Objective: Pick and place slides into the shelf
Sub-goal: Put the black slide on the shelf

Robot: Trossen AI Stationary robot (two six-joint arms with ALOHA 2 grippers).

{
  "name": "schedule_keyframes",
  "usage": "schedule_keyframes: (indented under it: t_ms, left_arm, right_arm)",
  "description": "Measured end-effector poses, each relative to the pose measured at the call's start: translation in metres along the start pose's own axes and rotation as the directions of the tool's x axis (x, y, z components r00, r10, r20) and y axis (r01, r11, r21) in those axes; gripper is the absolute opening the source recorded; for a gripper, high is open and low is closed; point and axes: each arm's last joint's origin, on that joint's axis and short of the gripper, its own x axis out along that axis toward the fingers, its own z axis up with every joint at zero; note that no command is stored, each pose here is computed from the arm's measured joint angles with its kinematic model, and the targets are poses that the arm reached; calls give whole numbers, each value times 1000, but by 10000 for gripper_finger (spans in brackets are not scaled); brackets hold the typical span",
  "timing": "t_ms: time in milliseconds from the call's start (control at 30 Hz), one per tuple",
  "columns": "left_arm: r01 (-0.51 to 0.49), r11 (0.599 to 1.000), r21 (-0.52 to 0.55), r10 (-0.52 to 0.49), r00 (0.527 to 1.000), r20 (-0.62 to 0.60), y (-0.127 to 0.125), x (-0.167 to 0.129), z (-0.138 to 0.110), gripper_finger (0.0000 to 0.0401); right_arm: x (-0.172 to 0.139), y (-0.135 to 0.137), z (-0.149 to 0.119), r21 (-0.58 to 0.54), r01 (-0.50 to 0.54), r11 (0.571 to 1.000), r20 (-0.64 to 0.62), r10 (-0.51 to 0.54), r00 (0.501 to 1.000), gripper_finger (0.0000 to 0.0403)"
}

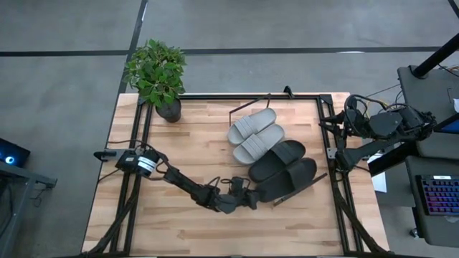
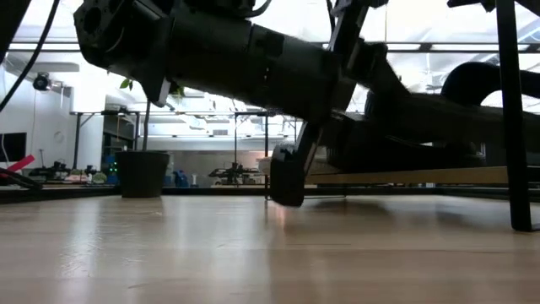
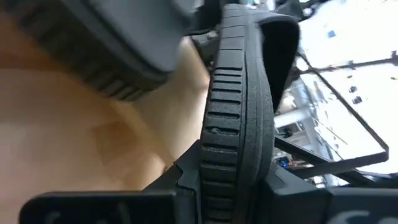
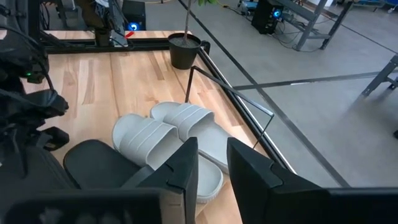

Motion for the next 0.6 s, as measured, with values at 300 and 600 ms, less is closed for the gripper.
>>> schedule_keyframes:
  t_ms: [300,600]
  left_arm:
    - [12,999,-47,-12,1000,-15,-2,4,-2,49]
    - [46,999,14,-45,998,-43,-13,10,-2,49]
  right_arm:
    - [0,0,0,0,0,1000,-1,0,1000,68]
    - [0,0,0,0,0,1000,-1,0,1000,77]
